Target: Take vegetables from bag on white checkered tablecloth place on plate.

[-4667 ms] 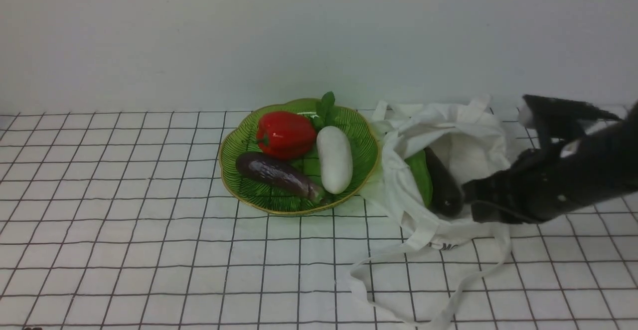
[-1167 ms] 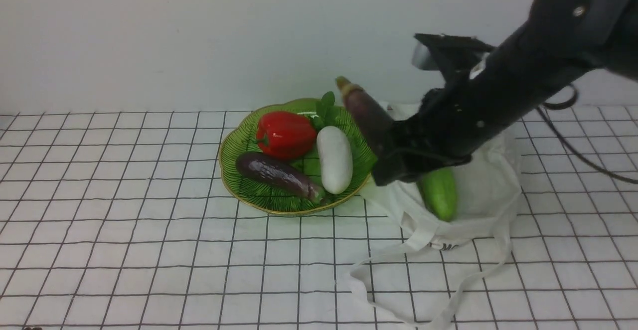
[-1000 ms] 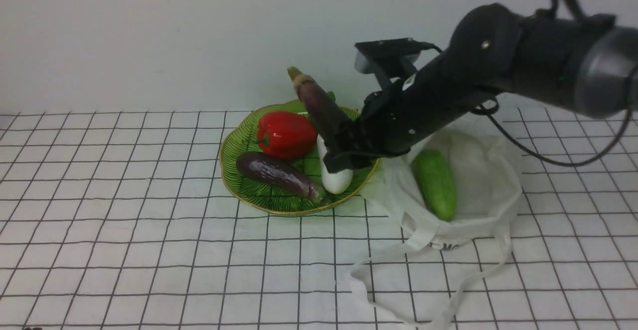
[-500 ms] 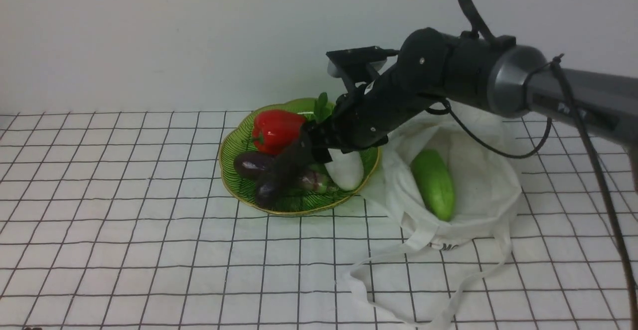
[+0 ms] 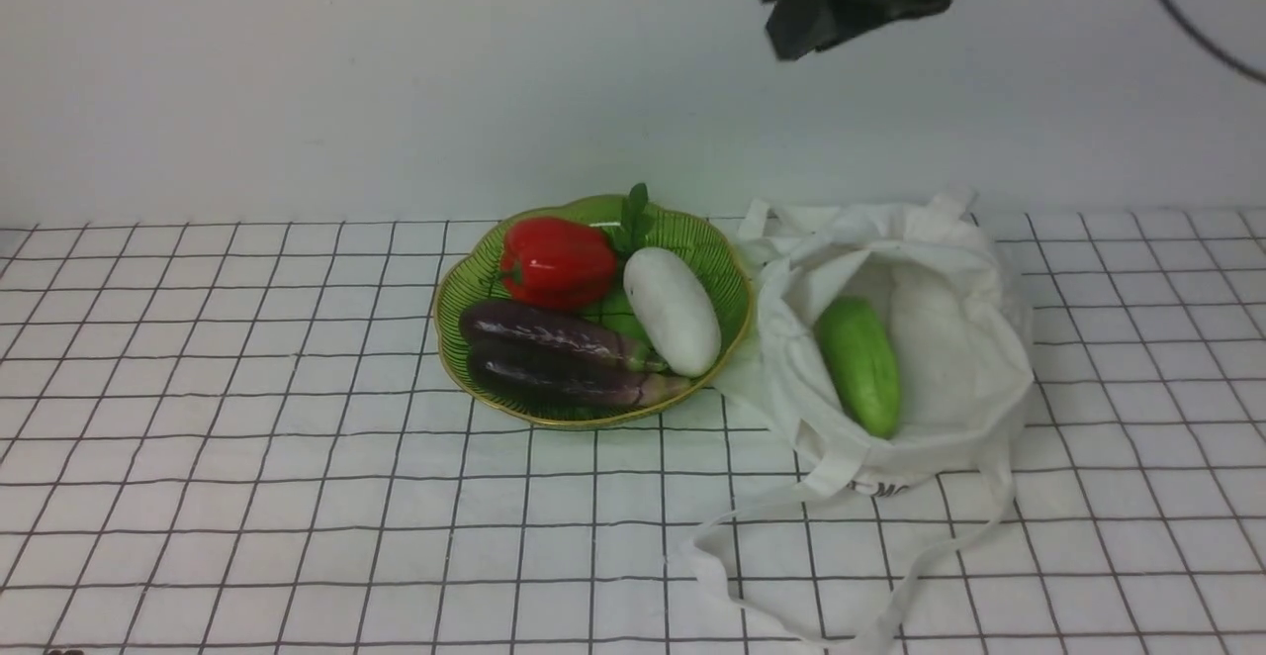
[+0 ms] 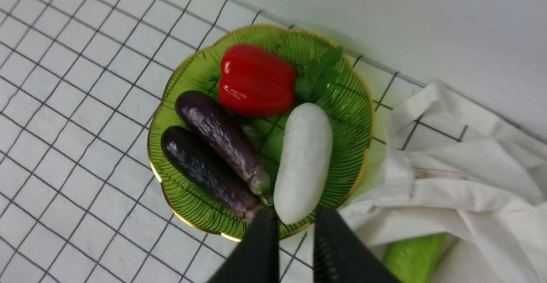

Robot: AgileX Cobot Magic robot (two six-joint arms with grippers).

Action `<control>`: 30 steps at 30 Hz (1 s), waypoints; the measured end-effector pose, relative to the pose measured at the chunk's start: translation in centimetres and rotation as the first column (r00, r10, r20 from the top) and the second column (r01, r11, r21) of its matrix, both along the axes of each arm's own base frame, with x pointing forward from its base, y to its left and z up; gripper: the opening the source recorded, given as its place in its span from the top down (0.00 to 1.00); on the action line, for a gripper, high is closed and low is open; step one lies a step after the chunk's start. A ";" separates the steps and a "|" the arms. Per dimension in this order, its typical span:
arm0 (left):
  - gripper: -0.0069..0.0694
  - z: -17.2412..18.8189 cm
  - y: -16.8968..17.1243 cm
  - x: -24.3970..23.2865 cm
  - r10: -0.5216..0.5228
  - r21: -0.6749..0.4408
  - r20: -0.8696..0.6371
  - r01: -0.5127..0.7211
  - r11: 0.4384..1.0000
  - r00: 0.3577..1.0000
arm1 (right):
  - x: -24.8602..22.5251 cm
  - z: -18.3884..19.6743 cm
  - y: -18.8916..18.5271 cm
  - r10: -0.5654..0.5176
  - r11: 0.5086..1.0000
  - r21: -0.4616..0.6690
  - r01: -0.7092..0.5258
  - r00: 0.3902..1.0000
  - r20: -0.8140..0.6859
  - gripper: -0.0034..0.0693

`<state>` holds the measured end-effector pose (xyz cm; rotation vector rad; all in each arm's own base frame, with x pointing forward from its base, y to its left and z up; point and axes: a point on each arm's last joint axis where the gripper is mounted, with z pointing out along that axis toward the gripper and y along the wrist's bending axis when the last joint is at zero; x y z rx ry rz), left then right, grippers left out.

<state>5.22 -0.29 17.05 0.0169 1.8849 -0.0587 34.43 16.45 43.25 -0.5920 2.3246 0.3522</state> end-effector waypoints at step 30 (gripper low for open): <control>0.92 0.0 0.0 0.0 0.000 0.000 0.000 0.000 1.000 1.000 | -25.5 -17.7 -12.4 -0.192 0.967 0.245 0.072 0.837 0.512 0.97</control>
